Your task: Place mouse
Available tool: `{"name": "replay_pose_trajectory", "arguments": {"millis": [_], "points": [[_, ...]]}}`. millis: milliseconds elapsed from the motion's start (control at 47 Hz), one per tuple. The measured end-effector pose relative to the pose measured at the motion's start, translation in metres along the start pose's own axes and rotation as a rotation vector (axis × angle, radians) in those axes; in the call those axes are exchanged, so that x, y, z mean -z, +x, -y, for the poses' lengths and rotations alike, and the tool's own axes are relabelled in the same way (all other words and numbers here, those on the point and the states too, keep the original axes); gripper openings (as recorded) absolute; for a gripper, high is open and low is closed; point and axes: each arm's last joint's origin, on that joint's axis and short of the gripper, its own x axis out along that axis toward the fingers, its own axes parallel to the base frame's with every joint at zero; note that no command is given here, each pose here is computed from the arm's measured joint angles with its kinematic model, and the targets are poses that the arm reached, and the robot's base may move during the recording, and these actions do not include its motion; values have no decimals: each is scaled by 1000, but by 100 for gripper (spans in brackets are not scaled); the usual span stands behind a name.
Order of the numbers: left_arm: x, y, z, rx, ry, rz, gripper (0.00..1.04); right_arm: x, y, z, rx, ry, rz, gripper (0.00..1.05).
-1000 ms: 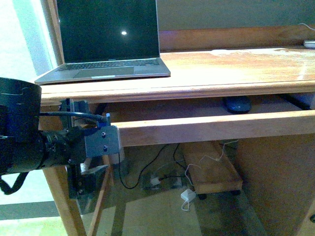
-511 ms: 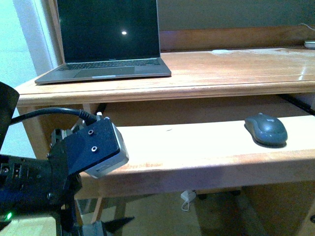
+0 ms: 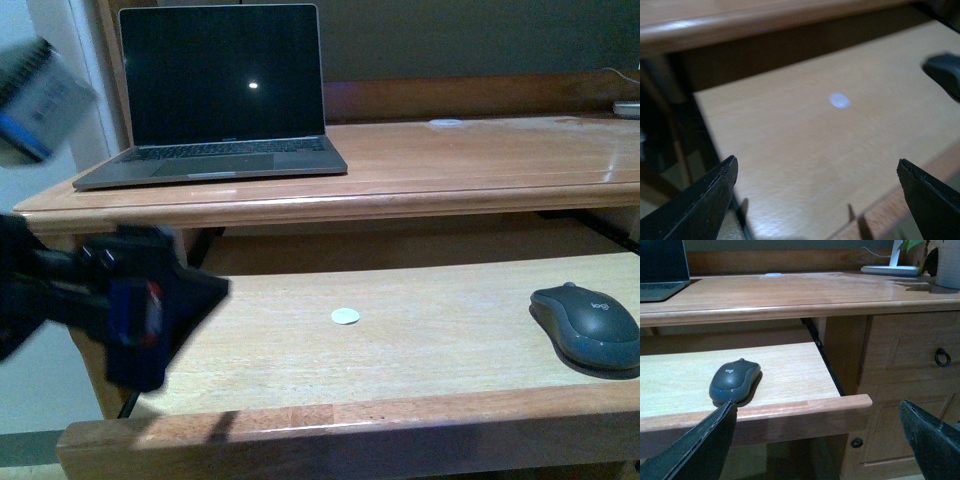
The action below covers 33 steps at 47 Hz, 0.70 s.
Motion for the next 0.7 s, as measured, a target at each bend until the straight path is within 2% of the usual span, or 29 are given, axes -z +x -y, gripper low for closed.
{"name": "replay_pose_trajectory", "arguments": {"millis": [43, 106, 255, 319, 362, 489, 574, 638, 702], "points": [[-6, -12, -2, -83, -26, 38, 97, 0, 0, 0, 0, 0, 0, 97], [-6, -29, -1, -147, -56, 73, 97, 0, 0, 0, 0, 0, 0, 97], [10, -74, 9, -292, -92, 159, 95, 0, 0, 0, 0, 0, 0, 97], [23, -101, 11, -494, -53, 325, 81, 0, 0, 0, 0, 0, 0, 97], [37, -117, 12, -550, -47, 347, 72, 0, 0, 0, 1, 0, 0, 97], [72, -147, 20, -570, -36, 326, 49, 0, 0, 0, 0, 0, 0, 97], [77, -158, 21, -568, -24, 399, 31, 0, 0, 0, 0, 0, 0, 97], [80, -161, 18, -538, -14, 411, 21, 0, 0, 0, 0, 0, 0, 97], [84, -162, 13, -572, -19, 407, 8, 0, 0, 0, 0, 0, 0, 97]]}}
